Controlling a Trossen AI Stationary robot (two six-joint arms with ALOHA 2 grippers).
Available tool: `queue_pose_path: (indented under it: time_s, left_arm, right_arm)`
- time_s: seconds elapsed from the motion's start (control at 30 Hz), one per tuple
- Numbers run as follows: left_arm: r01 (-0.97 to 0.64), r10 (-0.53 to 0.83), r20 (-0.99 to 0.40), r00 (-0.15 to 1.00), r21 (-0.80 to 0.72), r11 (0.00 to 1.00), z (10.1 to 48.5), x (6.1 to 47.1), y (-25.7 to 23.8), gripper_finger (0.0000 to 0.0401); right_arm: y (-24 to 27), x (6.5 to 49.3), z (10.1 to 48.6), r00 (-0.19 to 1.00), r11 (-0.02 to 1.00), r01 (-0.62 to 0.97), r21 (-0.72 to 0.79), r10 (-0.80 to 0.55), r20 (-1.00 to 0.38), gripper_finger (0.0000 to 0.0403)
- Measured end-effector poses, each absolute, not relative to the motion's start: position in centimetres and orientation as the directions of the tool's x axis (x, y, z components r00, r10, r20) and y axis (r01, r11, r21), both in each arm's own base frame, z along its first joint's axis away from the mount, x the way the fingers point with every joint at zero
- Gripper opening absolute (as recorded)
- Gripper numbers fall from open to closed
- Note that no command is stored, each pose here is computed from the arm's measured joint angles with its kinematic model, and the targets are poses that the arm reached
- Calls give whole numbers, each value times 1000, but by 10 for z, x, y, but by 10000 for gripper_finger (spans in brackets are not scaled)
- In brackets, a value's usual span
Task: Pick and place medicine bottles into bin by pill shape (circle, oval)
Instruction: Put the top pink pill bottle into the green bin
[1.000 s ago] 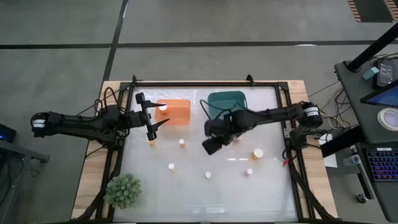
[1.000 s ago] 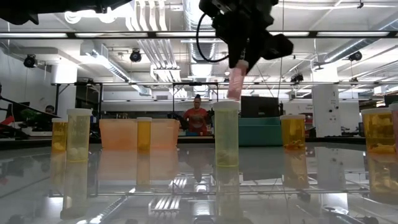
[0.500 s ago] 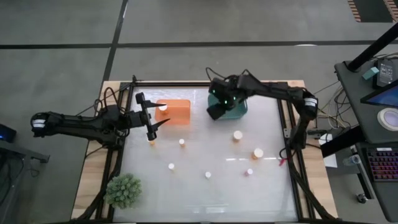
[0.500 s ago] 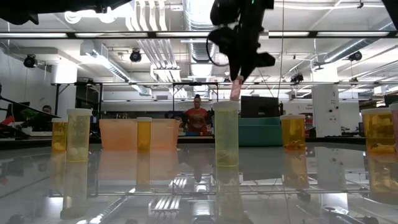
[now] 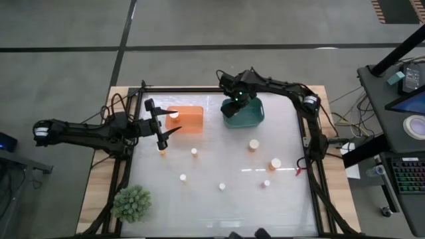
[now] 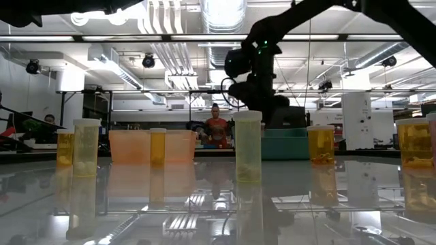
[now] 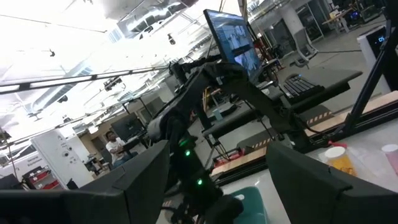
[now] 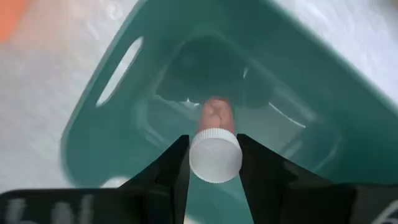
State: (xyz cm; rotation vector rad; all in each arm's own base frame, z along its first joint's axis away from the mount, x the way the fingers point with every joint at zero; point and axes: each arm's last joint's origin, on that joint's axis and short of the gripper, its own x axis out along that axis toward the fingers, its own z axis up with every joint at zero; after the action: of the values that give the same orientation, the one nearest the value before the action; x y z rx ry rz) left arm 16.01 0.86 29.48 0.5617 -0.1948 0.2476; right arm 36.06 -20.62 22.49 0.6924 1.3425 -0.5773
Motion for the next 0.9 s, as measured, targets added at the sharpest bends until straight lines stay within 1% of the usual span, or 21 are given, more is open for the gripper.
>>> queue_pose_path:
  time_s: [0.23, 0.37, 0.6, 0.73, 0.9]
  left_arm:
    - [-281, 178, 243, 953, 502, 818, 293, 160, 9, 251]
    - [-282, 178, 246, 953, 502, 817, 293, 160, 9, 251]
    - [-283, 178, 247, 953, 503, 817, 293, 160, 9, 251]
    - [-283, 179, 246, 953, 503, 817, 293, 160, 9, 251]
    - [-286, 183, 246, 952, 503, 816, 293, 160, 9, 251]
  right_arm:
    - [-219, 376, 220, 163, 699, 705, 119, 4, -987, 113]
    - [-223, 382, 218, 147, 706, 699, 114, 14, -989, 113]
    - [-224, 382, 212, 115, 720, 686, 102, 31, -993, 115]
    - [-224, 382, 212, 117, 728, 679, 99, 26, -993, 117]
    - [-224, 383, 212, 120, 728, 678, 97, 21, -993, 142]
